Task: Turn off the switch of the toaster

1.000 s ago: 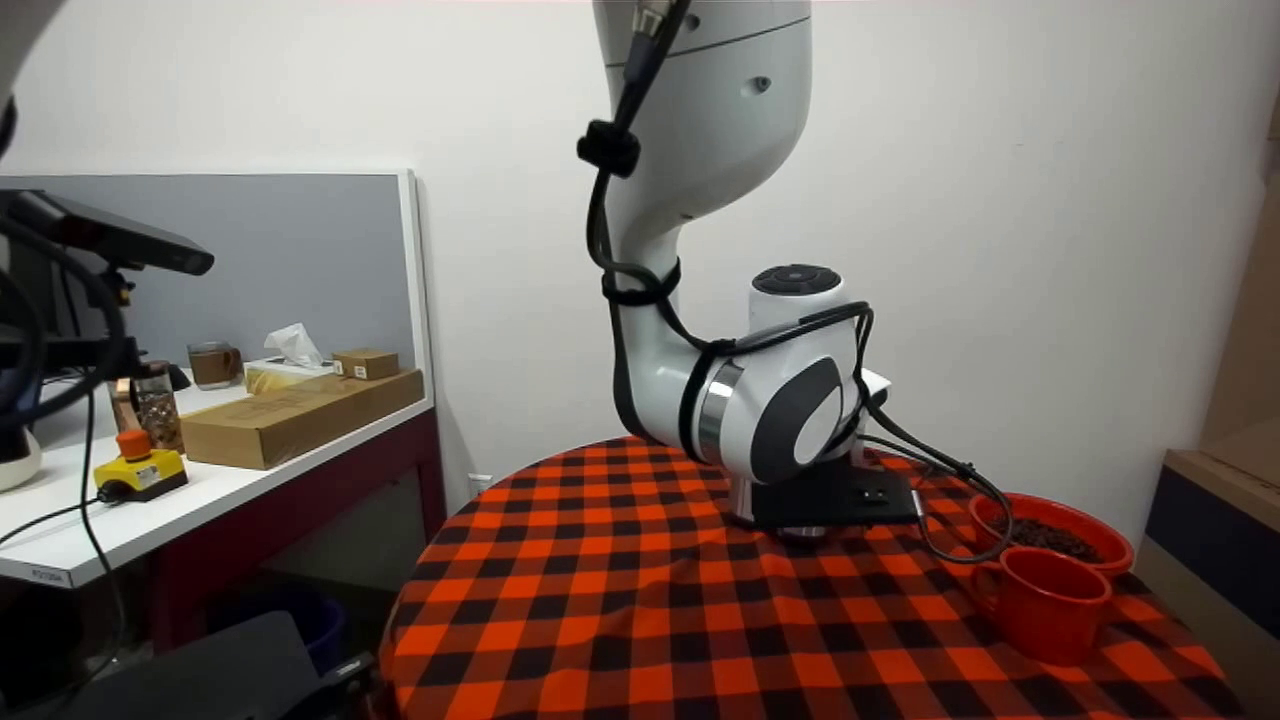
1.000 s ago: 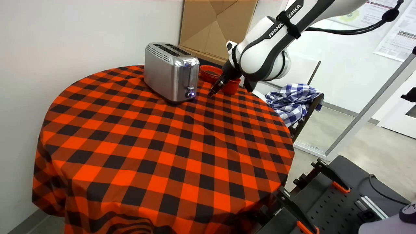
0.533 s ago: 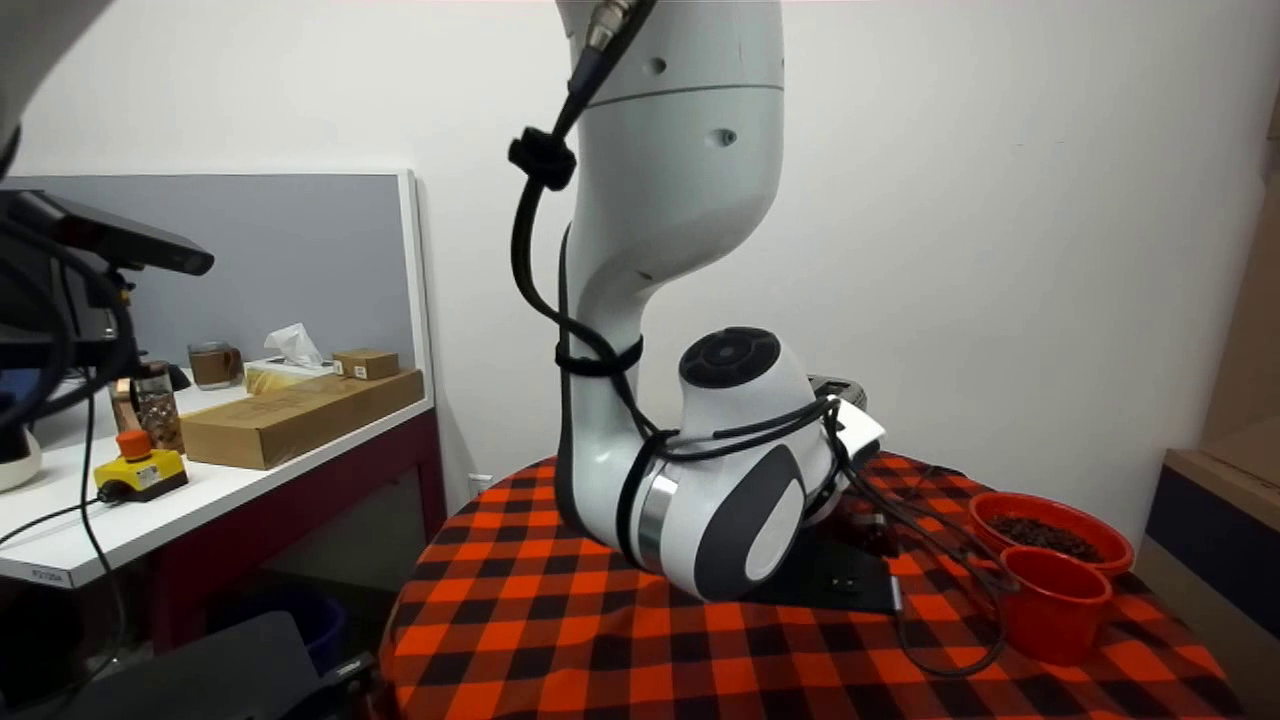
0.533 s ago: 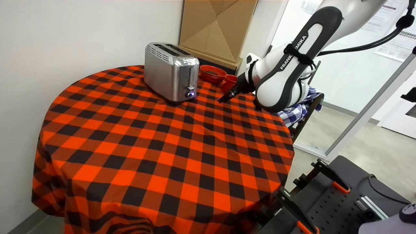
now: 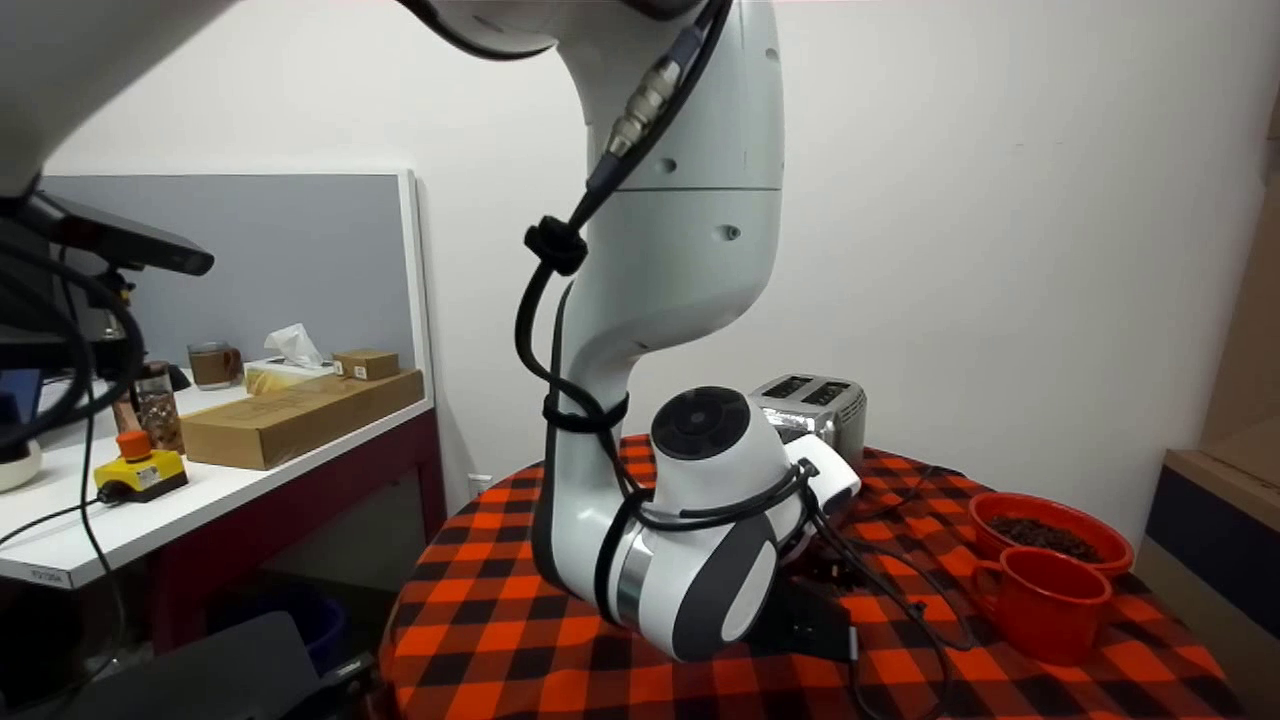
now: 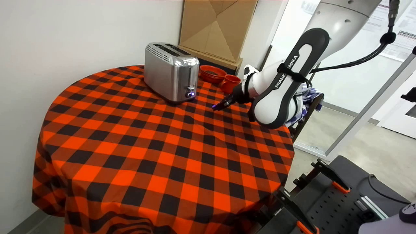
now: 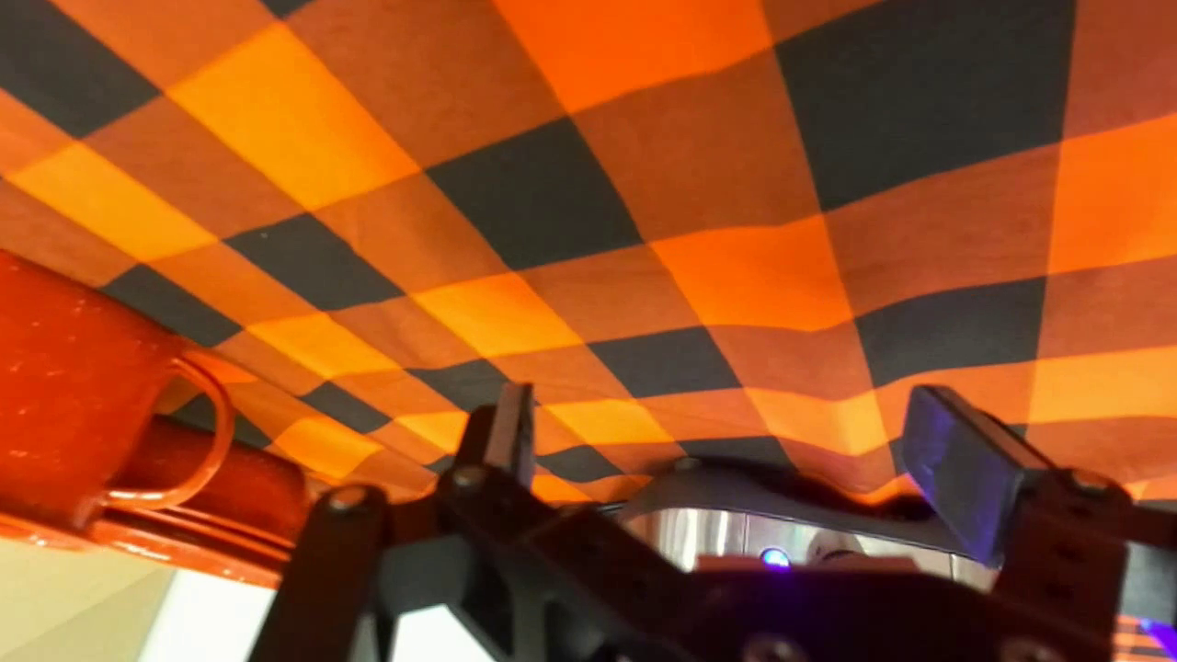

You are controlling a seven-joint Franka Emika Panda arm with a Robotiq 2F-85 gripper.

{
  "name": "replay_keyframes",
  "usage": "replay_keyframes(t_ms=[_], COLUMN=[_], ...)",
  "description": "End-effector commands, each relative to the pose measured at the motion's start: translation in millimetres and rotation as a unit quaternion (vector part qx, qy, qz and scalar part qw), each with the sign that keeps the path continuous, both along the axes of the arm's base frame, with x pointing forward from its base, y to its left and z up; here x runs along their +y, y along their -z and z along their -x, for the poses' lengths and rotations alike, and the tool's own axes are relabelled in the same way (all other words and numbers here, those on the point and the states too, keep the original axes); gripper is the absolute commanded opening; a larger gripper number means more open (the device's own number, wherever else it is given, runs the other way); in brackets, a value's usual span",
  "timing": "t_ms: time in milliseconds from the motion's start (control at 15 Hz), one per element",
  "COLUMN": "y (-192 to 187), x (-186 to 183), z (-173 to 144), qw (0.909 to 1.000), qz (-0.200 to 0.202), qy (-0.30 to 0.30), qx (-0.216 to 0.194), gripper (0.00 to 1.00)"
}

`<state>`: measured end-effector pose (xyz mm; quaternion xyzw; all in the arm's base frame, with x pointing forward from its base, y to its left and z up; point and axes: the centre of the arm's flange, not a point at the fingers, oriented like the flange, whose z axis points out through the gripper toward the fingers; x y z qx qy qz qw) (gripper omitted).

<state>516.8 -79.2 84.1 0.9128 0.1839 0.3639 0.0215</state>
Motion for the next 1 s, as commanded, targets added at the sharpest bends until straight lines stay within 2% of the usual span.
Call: replay_keyframes(t_ms=[0, 467, 933], y=[9, -16, -17], x=[4, 15, 27], z=[-25, -57, -74], qw=[0.9999, 0.9994, 0.9993], qz=[-0.004, -0.008, -0.012], qy=[-0.003, -0.002, -0.009], qx=[-0.017, -0.035, -0.035], gripper=[1.00, 1.00, 1.00])
